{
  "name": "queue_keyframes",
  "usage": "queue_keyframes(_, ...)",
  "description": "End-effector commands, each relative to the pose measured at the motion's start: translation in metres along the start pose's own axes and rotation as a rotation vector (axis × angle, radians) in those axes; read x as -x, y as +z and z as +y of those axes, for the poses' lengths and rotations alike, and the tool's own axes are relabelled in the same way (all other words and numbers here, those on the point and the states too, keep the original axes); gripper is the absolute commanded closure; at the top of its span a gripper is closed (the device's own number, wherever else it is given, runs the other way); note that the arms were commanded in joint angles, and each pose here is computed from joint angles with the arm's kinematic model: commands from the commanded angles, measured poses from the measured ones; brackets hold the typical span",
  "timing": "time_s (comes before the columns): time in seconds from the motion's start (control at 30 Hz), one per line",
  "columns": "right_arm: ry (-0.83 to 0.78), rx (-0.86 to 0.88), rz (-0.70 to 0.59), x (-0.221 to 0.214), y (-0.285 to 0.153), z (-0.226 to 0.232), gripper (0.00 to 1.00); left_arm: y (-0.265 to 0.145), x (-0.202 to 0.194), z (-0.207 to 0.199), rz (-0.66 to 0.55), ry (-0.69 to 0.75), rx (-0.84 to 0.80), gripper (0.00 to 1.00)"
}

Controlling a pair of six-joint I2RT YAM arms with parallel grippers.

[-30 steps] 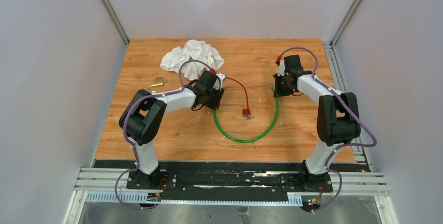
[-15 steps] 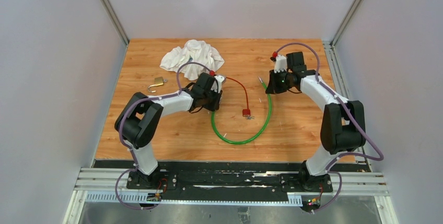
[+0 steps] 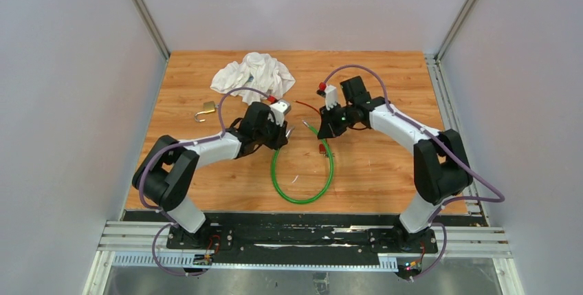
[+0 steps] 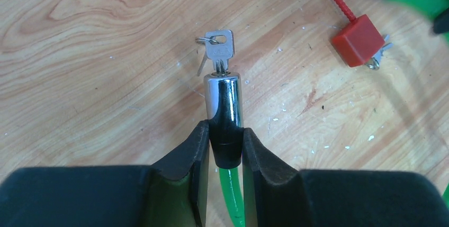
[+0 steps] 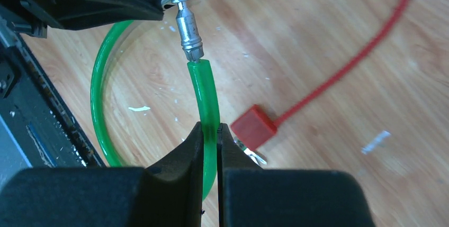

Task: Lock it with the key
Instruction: Pick up the lock from the center of the board, then lock the lock.

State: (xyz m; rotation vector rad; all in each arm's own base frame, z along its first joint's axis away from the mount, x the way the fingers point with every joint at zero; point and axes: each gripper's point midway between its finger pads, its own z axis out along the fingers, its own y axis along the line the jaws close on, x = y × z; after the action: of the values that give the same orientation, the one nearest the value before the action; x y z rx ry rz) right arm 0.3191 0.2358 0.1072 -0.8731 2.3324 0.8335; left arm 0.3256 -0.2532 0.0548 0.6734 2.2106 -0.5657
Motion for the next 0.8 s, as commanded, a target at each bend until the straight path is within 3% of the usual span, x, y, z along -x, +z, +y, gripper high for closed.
queue_keyframes(0.0,-0.028,0.134,0.012,0.006,0.021,0.035,0.99,-0.013,0.040,-0.010,-0.191,0.049,-0.068,1.00)
queue_keyframes(0.37,-0.026,0.221,0.097,-0.021,0.052,0.058,0.99,-0.025,0.050,-0.006,-0.301,0.043,-0.092,1.00)
queue_keyframes(0.77,-0.030,0.213,0.106,-0.023,0.055,0.056,0.99,-0.026,0.051,-0.007,-0.306,0.034,-0.101,1.00)
